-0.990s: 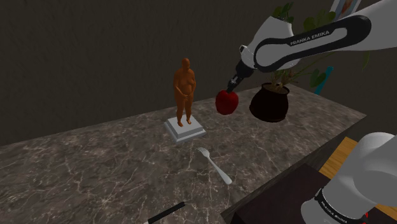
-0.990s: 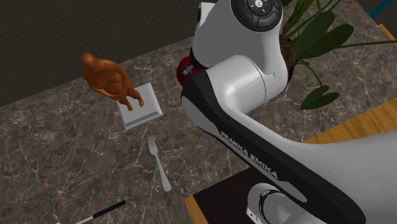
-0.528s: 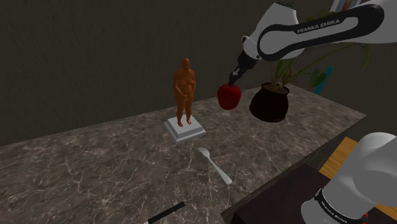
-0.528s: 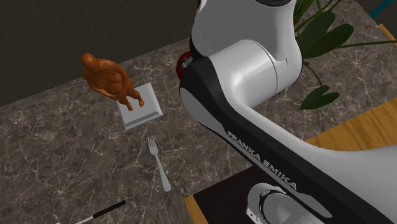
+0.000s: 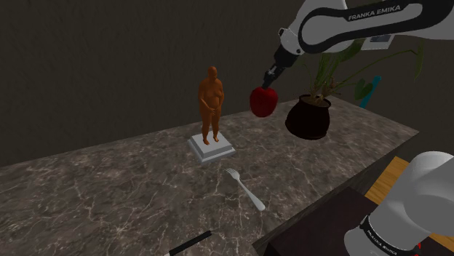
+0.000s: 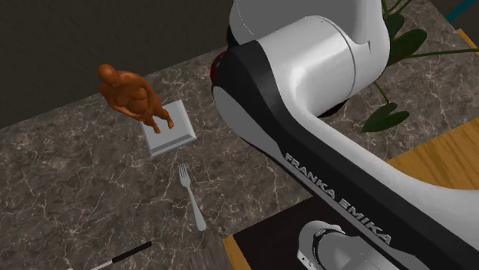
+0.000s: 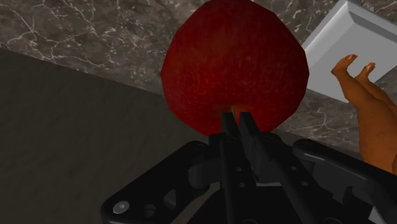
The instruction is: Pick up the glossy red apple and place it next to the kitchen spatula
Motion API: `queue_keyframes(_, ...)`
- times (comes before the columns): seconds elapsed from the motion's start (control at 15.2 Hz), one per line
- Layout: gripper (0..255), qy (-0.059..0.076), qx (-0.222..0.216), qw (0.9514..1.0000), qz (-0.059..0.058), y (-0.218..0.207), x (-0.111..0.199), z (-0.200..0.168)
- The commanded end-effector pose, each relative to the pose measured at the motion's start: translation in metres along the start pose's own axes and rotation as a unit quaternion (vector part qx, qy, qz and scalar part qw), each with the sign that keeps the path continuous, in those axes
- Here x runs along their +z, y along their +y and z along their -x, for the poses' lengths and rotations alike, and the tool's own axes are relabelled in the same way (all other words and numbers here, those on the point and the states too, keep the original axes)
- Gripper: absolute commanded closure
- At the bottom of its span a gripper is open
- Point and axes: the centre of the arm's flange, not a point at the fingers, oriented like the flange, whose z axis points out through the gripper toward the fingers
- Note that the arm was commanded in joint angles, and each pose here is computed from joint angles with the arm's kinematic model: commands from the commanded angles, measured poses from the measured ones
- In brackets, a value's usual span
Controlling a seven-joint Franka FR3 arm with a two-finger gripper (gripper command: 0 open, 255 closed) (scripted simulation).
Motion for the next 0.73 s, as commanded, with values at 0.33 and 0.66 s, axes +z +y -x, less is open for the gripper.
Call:
queue_keyframes(0.33,255,0.0,0.0,1.0,0.0,0.001,-0.035,-0.014)
queue_keyframes(0.66,255,0.0,0.0,1.0,0.0,0.002,-0.059,-0.025)
